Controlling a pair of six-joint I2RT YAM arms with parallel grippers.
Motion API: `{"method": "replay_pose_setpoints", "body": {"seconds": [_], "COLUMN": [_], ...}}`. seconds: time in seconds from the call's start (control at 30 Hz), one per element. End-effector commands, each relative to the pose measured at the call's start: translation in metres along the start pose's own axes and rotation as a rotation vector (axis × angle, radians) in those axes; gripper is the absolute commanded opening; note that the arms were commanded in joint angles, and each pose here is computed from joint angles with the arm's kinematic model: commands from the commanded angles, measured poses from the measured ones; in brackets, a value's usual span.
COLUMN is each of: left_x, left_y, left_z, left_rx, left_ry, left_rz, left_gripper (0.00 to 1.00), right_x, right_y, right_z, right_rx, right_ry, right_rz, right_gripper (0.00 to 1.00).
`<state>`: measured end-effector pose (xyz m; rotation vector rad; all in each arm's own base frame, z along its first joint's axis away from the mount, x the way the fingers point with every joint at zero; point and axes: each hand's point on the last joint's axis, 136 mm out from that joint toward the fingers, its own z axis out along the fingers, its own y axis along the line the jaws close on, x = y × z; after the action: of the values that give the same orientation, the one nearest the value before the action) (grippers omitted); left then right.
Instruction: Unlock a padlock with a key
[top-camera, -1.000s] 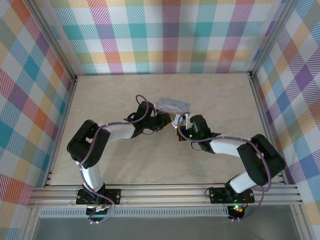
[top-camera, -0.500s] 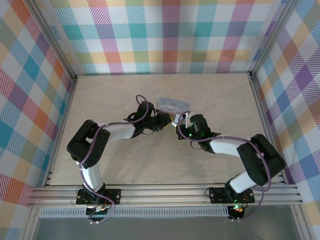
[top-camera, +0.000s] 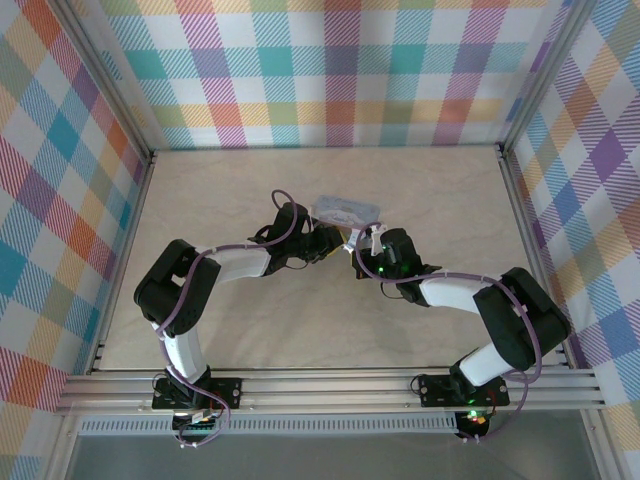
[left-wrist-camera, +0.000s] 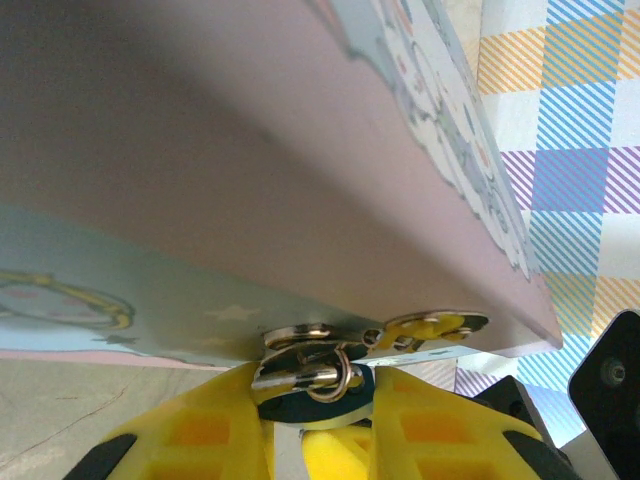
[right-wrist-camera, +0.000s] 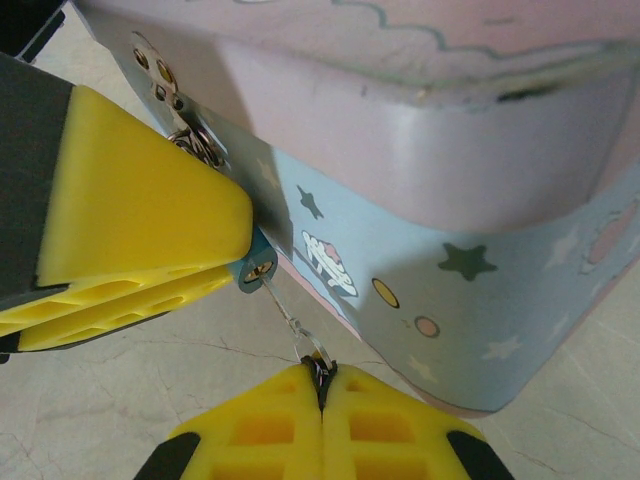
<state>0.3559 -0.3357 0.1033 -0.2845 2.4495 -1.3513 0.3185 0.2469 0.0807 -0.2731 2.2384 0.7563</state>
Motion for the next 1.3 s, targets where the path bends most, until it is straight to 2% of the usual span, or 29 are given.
{"method": "replay_pose_setpoints", "body": {"seconds": [0.0,0.97,1.27], "left_x": [0.0,0.004,0.007], "left_y": [-0.026,-0.026,-0.027], "left_z": [-0.005,-0.002,-0.001], "left_rx": [0.053,0.049,0.048], "left_ry": [-0.003,0.011,0.019], "left_rz": [0.02,0.018,0.022], "left_gripper": [0.21,0.21,0.21], "right_x": [-0.02,-0.02,-0.031], "right_y": [0.013,0.016,0.023], "right_z": [0.001,0.002,0.006], "right_rx": [-0.049,-0.069,-0.093], "right_ry": [-0.069,-0.068,-0.097], "right_rz": [-0.012,-0.035,-0.053], "right_gripper": [0.0,0.0,0.0]}}
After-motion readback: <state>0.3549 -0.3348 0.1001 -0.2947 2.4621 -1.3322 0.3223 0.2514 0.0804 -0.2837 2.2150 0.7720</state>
